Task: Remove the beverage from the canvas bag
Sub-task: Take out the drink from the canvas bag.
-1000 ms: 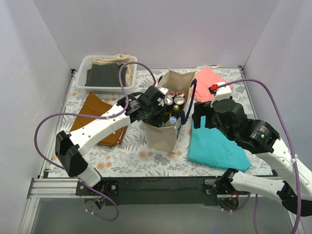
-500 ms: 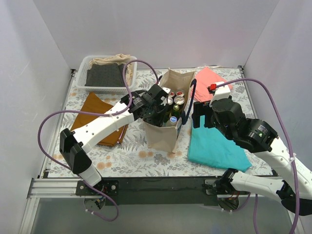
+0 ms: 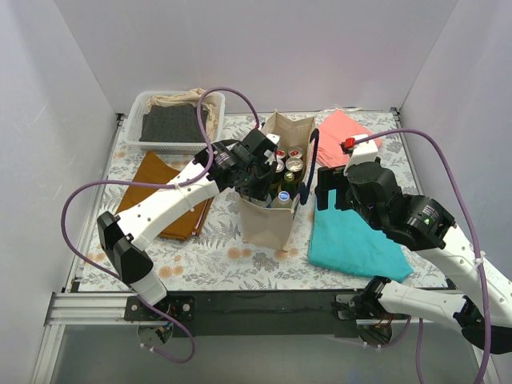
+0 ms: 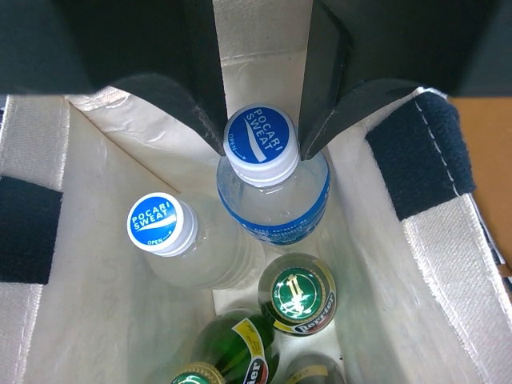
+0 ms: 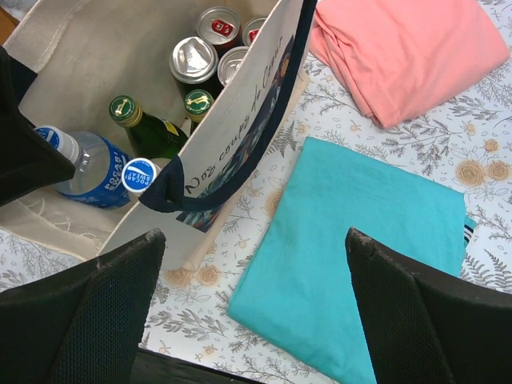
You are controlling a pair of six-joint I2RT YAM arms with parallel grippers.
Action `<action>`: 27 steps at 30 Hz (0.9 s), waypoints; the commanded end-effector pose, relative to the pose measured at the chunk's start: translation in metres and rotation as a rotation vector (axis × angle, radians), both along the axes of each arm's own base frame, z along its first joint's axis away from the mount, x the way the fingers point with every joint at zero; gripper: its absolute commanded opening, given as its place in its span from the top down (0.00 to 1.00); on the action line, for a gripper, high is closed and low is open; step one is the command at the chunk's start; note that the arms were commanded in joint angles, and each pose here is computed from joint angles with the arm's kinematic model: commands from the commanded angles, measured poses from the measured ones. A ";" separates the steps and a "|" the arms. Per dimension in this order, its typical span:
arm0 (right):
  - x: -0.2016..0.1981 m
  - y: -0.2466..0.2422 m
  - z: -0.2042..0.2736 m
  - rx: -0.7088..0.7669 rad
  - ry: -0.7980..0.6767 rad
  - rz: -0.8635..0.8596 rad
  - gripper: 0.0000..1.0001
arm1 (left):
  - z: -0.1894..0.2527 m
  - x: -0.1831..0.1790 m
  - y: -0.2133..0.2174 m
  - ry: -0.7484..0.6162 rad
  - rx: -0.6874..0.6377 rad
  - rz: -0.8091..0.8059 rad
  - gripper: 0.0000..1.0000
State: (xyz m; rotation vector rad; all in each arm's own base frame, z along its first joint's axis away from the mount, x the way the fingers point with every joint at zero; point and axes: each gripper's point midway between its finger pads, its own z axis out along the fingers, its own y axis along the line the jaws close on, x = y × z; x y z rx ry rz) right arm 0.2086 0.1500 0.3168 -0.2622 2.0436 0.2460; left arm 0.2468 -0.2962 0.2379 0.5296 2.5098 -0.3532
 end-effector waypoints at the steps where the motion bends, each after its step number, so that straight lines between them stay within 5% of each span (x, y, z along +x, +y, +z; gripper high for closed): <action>1: 0.002 -0.002 0.004 0.021 -0.019 -0.026 0.02 | 0.046 0.005 -0.007 -0.101 -0.109 0.006 1.00; 15: 0.004 -0.002 0.001 0.015 -0.017 -0.035 0.02 | 0.073 0.022 -0.006 -0.224 -0.159 0.050 1.00; 27: 0.003 -0.004 -0.001 0.012 -0.018 -0.041 0.02 | 0.024 0.025 0.001 -0.229 -0.173 0.127 1.00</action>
